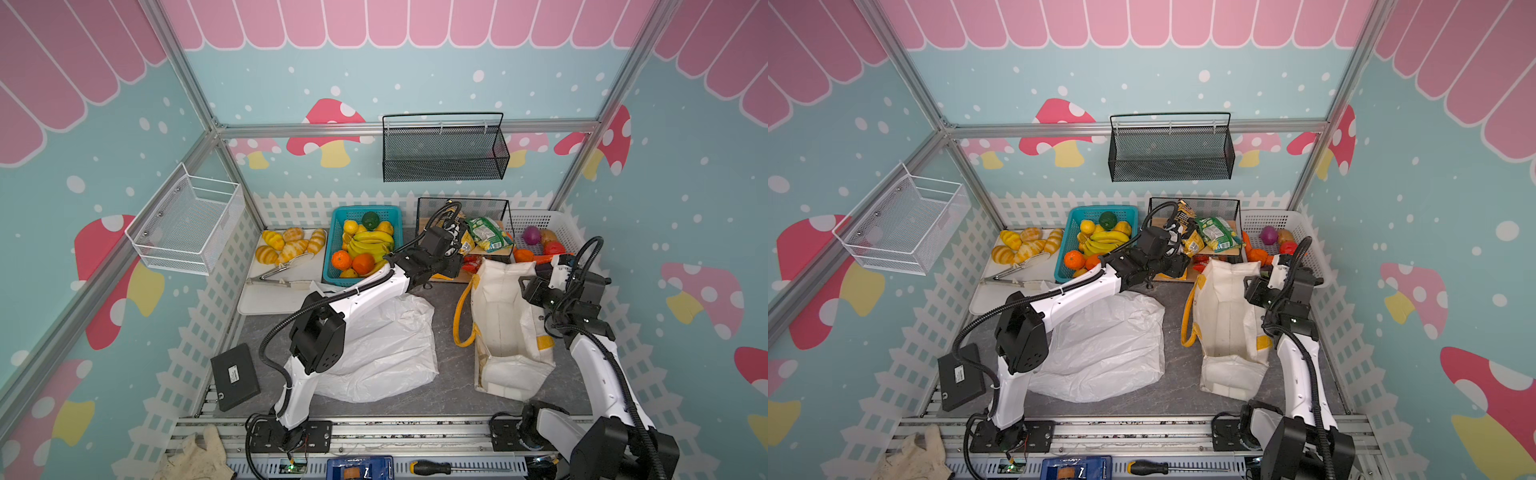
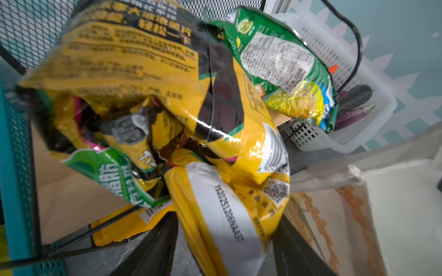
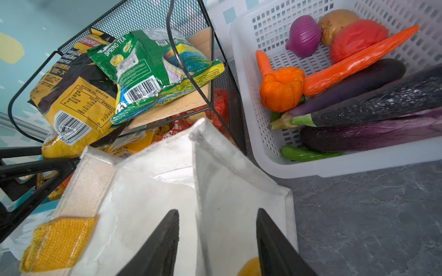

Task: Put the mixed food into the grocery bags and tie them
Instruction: 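Grasp a yellow chip bag from the rack with the left gripper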

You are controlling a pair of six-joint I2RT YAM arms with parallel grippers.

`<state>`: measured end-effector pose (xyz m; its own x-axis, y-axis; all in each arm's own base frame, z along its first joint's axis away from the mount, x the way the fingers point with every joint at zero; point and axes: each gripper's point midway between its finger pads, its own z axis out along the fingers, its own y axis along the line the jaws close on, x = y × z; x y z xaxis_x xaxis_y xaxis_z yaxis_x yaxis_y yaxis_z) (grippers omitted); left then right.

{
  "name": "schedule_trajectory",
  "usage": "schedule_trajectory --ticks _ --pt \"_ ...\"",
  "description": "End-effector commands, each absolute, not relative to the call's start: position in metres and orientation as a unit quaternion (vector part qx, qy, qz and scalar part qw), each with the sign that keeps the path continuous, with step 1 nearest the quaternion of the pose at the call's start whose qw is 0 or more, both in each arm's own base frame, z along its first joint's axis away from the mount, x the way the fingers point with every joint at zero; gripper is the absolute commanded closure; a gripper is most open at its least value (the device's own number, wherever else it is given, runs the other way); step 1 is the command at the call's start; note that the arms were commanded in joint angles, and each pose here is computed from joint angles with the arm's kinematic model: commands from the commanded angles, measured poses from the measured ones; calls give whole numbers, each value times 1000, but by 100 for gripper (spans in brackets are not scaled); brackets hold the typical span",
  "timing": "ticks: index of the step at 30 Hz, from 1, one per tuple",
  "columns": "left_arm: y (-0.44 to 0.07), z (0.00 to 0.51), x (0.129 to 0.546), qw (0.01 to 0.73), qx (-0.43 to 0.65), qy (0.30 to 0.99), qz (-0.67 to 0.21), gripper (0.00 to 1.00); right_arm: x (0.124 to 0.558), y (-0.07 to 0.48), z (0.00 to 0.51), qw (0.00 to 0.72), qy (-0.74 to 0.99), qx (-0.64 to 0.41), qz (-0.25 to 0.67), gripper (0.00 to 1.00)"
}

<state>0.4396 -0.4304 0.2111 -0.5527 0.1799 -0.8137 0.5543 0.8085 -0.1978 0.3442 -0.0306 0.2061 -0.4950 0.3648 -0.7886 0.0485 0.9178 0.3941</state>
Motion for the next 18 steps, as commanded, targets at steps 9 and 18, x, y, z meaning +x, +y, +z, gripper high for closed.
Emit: schedule_trajectory --ticks 9,18 --pt "-417 260 438 464 226 830 -214 82 344 -29 210 502 843 110 158 46" --pt "-396 356 384 547 284 751 -239 100 343 -33 213 507 842 114 145 45"
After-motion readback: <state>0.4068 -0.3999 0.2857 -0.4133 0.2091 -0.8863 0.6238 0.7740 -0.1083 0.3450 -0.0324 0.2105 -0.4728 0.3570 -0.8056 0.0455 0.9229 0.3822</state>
